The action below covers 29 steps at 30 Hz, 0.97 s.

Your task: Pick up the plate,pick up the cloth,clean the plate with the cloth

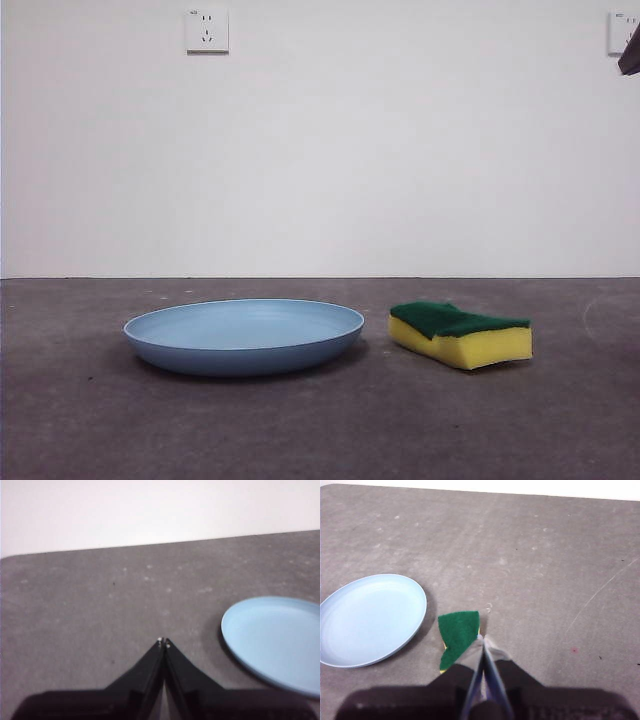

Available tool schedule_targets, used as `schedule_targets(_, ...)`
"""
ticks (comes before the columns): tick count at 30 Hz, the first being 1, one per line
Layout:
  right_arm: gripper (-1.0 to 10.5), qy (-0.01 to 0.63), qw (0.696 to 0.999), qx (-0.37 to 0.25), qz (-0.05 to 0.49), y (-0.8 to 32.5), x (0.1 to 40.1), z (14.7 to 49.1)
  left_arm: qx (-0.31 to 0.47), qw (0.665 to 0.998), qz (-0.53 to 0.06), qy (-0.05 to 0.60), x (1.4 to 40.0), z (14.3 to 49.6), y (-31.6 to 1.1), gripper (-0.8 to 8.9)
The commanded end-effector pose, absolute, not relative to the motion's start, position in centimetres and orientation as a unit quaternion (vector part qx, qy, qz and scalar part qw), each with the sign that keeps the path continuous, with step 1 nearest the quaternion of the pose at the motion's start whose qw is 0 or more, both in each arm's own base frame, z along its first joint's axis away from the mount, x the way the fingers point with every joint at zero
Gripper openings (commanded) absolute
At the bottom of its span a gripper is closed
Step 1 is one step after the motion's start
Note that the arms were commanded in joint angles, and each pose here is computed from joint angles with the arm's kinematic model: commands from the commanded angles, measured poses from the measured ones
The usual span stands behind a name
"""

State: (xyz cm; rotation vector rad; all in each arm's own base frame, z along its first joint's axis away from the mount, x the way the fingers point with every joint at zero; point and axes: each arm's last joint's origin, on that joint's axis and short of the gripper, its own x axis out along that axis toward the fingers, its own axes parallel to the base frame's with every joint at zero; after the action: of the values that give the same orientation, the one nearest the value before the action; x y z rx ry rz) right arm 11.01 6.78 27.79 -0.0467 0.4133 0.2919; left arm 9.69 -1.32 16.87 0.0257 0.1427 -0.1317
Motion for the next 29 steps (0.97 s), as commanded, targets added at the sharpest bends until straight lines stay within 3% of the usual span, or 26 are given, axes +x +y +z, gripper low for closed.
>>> schedule_targets(1,0.0,0.201,0.969,-0.017,0.142,6.8,11.0,27.8,0.007,0.995,-0.065,0.072,9.7,15.7,-1.2,-0.03)
schedule_targets(29,0.0,0.201,0.969,-0.017,0.142,6.8,11.0,27.8,-0.012,0.995,-0.048,0.091,9.6,14.7,-0.9,-0.03)
